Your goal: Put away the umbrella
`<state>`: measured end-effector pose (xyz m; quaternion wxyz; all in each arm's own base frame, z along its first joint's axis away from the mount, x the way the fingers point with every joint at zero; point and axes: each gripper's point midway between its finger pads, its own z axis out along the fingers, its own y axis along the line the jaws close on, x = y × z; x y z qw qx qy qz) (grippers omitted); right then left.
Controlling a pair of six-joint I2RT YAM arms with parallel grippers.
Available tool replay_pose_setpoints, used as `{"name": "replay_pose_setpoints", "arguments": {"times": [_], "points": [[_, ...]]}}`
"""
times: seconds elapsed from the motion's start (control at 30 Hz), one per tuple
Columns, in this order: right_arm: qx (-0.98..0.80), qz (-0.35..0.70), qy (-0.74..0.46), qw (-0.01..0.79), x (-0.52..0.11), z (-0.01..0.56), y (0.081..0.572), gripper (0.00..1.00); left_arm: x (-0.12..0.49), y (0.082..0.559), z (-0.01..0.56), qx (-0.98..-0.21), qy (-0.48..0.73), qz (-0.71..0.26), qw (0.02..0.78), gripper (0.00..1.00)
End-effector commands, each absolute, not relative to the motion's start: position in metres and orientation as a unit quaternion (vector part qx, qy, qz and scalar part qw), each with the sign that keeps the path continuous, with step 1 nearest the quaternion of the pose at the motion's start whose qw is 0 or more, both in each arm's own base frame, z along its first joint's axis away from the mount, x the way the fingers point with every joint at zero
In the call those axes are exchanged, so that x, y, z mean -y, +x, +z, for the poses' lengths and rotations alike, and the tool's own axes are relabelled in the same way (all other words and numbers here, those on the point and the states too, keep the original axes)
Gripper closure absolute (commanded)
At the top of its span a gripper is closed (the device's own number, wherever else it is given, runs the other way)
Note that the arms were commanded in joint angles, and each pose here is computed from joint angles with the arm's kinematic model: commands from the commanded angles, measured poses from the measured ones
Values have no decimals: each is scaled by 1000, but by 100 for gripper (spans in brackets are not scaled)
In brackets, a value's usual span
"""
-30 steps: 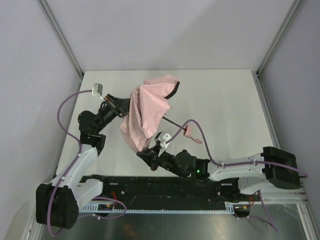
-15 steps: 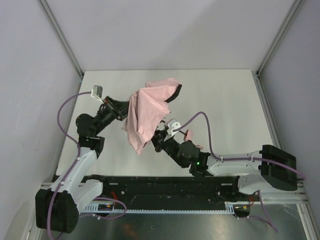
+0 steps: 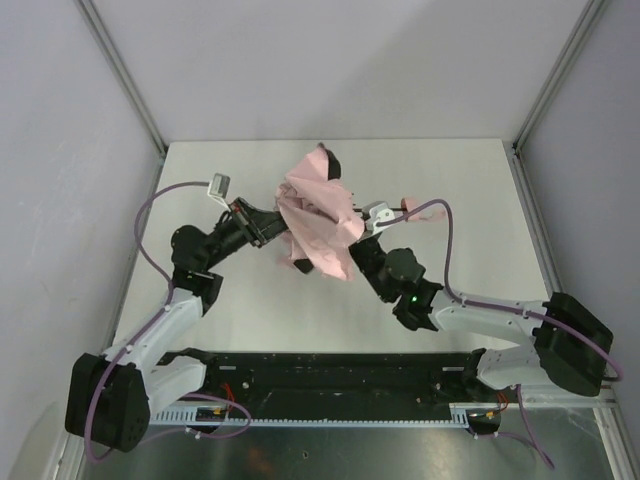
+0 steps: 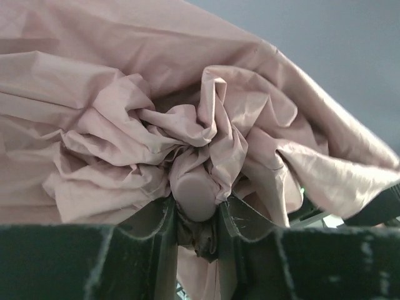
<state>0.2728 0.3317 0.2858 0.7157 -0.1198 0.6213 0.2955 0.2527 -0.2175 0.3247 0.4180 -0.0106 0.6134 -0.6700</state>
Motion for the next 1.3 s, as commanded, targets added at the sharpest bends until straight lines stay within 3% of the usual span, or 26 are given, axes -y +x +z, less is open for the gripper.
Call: {"name": "replay_pose_setpoints", "arguments": {"times": [0.0,0.2,0.5,0.57,0.8,0.9,1.07,1.27], "points": [[-555,368,-156,730,-339,357,254,100,239,216,315,-618,109,-678,384,100],[-600,395,-196,667,-349,329,234,100,238,229,322,-610,109,-665,417,100],[-605,393,-197,664,-351,326,230,100,233,234,337,-598,113,-658,444,100],[-618,387,-191,657,-347,322,230,90,228,236,341,-596,113,-653,453,100],[-686,353,-225,595,-303,293,211,32,208,234,358,-586,170,-624,488,100],[-703,346,-254,567,-278,286,193,15,206,229,358,-587,208,-611,488,100],[-719,338,-274,543,-236,287,162,4,204,227,352,-593,249,-593,485,100],[-706,330,-320,538,-228,299,155,1,209,210,344,-583,308,-591,465,100]]}}
